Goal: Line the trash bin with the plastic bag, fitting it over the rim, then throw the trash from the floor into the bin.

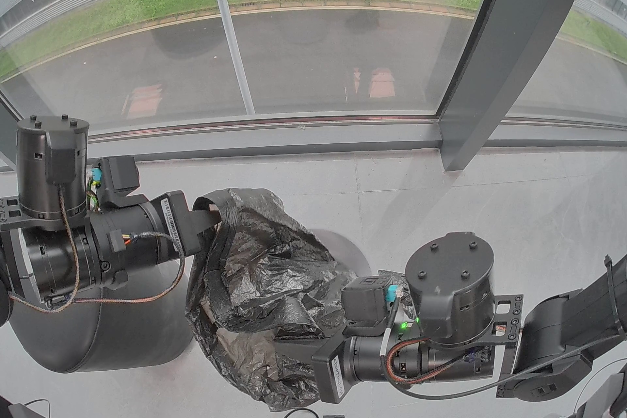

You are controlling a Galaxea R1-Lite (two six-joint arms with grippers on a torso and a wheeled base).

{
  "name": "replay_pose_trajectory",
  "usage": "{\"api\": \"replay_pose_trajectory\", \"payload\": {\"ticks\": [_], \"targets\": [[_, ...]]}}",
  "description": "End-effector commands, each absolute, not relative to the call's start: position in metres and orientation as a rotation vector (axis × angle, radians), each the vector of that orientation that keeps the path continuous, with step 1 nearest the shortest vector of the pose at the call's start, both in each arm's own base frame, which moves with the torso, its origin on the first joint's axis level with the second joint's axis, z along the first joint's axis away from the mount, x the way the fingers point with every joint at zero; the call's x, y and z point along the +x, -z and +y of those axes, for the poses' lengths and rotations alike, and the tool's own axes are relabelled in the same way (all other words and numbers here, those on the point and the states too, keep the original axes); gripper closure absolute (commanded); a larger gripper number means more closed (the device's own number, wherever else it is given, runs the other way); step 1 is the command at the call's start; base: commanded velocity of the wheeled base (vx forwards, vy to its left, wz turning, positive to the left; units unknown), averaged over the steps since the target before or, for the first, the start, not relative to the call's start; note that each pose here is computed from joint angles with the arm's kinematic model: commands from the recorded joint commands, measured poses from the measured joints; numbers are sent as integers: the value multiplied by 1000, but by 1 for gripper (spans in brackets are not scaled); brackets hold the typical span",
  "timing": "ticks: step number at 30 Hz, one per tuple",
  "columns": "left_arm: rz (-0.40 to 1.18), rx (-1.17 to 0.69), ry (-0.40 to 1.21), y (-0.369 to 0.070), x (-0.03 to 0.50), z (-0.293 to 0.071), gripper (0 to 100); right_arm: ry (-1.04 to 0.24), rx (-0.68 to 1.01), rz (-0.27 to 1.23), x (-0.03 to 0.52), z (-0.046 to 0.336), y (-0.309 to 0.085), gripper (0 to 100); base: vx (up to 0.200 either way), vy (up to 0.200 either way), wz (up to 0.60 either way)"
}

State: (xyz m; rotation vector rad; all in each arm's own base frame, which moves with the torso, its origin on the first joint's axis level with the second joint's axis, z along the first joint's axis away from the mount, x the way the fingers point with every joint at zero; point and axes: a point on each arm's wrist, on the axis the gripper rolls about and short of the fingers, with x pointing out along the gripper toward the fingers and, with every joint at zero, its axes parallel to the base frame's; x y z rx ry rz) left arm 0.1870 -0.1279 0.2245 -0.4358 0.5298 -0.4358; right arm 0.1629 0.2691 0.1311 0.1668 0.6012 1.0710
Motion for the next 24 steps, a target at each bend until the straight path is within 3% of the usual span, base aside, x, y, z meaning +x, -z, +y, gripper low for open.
{"api": "replay_pose_trajectory", "payload": {"ticks": [1, 24], "targets": [[528, -437, 431, -224, 183, -124, 100, -1084, 164, 606, 162, 276, -130, 100, 0, 0, 0], [614, -422, 353, -182, 226, -137, 100, -920, 176, 657, 216, 268, -76, 100, 0, 0, 0]]}}
